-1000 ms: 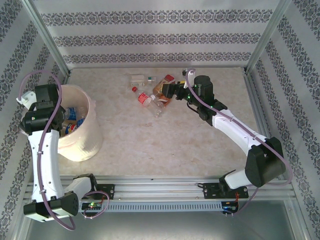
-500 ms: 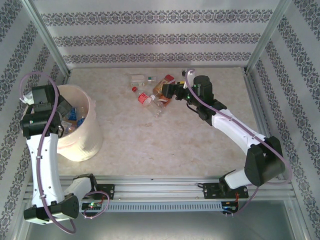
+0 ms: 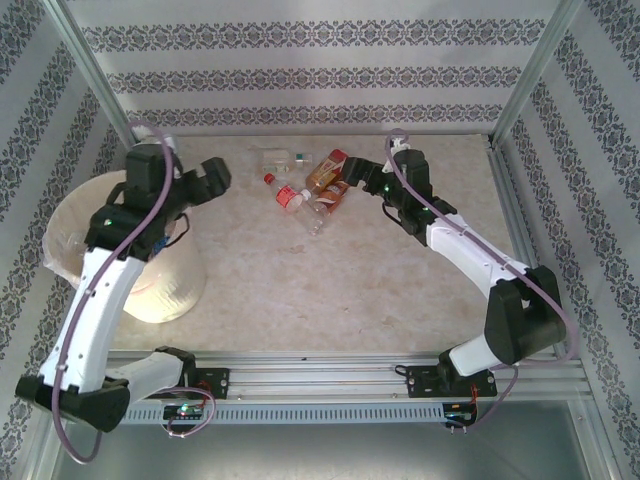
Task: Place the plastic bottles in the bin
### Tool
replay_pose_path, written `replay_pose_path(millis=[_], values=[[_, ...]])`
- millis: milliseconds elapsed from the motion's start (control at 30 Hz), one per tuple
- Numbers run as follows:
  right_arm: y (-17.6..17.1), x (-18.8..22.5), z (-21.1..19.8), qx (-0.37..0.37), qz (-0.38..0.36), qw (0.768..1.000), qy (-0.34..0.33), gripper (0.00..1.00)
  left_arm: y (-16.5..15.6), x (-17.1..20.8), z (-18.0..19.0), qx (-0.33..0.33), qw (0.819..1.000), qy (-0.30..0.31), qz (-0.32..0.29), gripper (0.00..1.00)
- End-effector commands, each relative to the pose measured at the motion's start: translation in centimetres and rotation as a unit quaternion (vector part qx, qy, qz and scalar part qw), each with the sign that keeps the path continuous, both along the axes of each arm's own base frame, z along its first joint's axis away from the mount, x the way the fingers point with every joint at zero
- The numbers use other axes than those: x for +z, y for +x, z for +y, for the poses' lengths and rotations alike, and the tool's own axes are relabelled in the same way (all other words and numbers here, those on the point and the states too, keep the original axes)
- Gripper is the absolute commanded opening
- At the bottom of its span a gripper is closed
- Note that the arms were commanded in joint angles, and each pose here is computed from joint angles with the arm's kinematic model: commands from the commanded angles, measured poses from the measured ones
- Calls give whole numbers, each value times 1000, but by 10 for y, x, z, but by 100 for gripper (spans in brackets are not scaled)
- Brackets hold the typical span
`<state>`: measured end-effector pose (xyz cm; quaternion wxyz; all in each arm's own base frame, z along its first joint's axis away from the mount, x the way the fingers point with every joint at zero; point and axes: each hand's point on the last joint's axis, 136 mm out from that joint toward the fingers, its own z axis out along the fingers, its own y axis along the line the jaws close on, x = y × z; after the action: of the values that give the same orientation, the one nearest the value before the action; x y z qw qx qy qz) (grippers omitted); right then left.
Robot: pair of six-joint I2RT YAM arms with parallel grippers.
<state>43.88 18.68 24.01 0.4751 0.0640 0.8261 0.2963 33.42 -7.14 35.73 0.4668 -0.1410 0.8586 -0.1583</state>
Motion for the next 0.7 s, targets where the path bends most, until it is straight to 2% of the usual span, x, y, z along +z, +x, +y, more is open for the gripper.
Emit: replay_pose_path(millis=[0, 167, 267, 367, 667], values=[[1, -41, -9, -36, 68, 997, -19, 98, 28, 13, -46, -72, 996, -31, -51, 100], [10, -73, 3, -63, 127, 990, -18, 98, 51, -11, -77, -100, 994, -40, -25, 100], [12, -81, 45, 8, 136, 990, -24, 98, 59, -23, -79, -89, 995, -50, -17, 100], [10, -96, 82, 83, 126, 987, -59, 95, 63, -39, -66, -42, 998, -50, 6, 100], [-16, -146, 118, 173, 159, 961, -147, 91, 59, -58, -42, 20, 999, -16, 39, 100]])
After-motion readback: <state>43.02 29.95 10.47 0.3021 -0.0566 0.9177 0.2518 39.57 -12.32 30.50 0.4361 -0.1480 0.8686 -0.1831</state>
